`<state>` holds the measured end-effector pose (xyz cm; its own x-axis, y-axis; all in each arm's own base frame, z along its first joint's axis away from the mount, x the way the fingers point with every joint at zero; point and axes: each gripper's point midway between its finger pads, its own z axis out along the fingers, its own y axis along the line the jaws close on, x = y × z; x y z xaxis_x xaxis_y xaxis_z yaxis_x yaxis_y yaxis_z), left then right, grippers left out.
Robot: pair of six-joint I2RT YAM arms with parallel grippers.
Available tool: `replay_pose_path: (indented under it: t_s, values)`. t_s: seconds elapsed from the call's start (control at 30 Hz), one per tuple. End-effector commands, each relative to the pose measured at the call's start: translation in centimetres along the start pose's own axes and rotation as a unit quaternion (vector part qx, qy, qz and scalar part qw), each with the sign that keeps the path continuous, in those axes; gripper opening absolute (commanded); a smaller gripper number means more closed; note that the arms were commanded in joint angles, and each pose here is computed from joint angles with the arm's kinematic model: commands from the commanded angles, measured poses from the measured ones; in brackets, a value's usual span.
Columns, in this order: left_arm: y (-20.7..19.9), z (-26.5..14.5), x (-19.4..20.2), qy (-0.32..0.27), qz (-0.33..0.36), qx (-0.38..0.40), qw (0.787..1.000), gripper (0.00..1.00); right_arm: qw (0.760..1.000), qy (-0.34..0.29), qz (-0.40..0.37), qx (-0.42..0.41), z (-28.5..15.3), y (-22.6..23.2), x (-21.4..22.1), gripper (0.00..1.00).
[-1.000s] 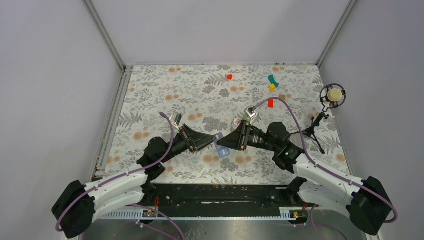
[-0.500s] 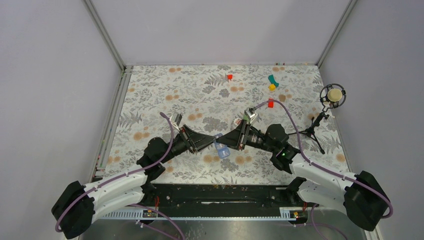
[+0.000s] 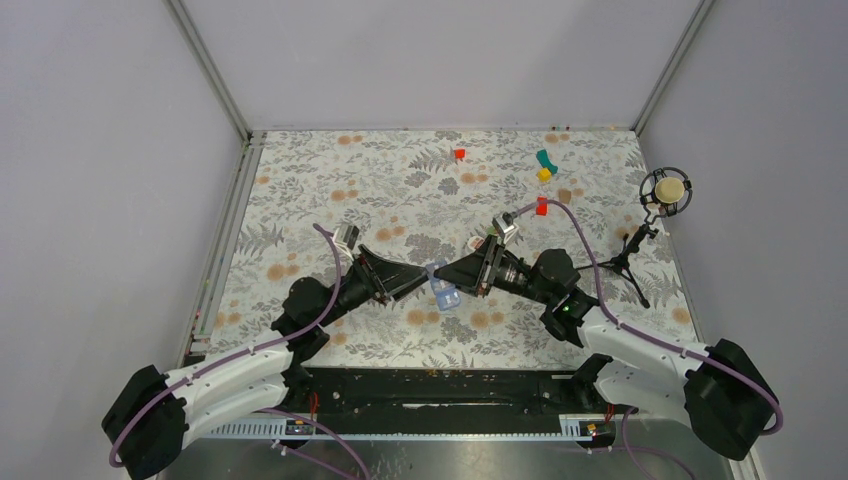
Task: Sort the pills into containers
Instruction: Adjust the pill container.
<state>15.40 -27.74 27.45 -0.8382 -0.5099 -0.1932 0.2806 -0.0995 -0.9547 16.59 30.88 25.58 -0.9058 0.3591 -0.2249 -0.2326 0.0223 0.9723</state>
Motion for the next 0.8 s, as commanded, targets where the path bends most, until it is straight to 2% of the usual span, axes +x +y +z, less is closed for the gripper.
replay_pose_path:
  t_s: [0.0,0.3,0.6,0.77]
  values:
    - [-2.1,0.2,-0.7,-0.016,0.017,0.043,0.999,0.53,1.0,-0.002,-0.007,-0.028,0.2,1.1,-0.4,0.1]
    - [-0.8,0.6,-1.5,-0.035,0.036,0.017,0.999,0.38,0.999,0.015,0.006,-0.036,0.1,1.1,0.2,0.06]
    - [1.0,0.3,-2.6,-0.059,0.078,-0.04,0.994,0.32,0.999,0.025,0.01,-0.027,-0.1,0.7,0.6,0.05]
    - [1.3,0.5,-2.3,-0.05,0.08,-0.045,0.994,0.3,0.999,0.031,0.01,-0.025,0.0,0.6,0.8,0.05]
